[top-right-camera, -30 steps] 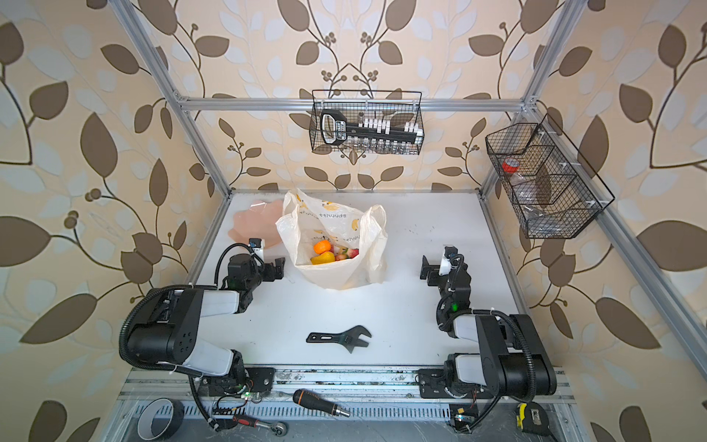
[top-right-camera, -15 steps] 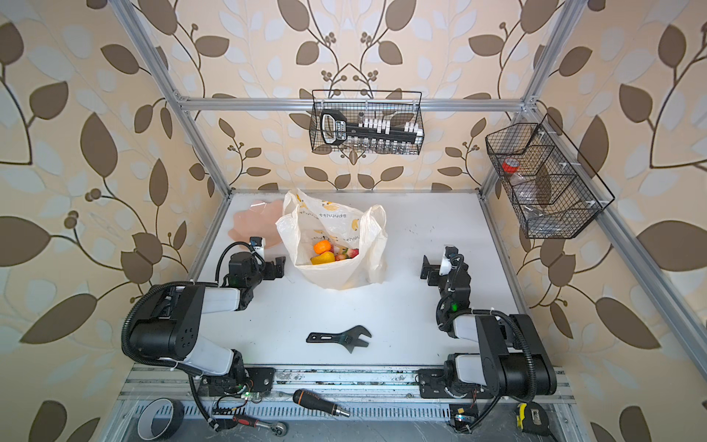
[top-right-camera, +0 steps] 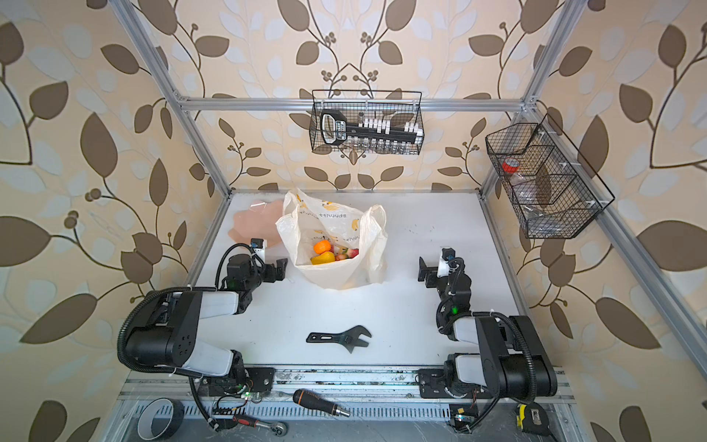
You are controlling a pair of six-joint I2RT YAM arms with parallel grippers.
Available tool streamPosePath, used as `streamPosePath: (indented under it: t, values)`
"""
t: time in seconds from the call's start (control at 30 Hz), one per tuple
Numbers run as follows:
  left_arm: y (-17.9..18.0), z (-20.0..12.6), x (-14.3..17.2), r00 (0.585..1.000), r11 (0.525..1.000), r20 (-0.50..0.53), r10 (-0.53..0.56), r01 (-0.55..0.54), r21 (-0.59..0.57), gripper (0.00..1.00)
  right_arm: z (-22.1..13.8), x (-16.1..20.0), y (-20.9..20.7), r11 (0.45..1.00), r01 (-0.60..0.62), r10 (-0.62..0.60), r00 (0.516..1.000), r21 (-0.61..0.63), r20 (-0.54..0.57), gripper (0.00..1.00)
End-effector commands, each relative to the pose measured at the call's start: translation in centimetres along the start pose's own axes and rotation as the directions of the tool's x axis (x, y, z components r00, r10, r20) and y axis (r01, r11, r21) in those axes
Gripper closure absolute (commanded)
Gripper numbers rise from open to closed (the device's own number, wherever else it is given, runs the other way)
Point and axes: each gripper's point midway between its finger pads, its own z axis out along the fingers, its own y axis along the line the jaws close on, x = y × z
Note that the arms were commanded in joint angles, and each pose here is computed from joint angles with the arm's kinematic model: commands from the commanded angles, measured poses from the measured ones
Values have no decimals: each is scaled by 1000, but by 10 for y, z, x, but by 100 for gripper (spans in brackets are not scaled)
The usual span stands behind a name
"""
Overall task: Place the fruits into the plastic bag
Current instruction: Reset both arms
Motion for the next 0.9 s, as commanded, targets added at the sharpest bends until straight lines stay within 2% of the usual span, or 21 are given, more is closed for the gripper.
streamPosePath:
  t: [0.0,0.03,0.13,0.87]
  values:
    - [-4,5,-18,999,999,22,25,-25,28,1,8,-11,4,999,33,-32,999,-17,18,0]
    - [-6,3,-19,999,999,29,25,-26,33,1,6,-11,7,999,39,-38,999,-34,28,0]
    - [-4,5,-18,999,999,25,22,-23,25,1,7,-11,-5,999,16,-17,1000,38,22,0]
    - [-4,4,-18,999,999,26,21,-21,23,1,7,-11,-5,1000,3,-3,1000,22,18,0]
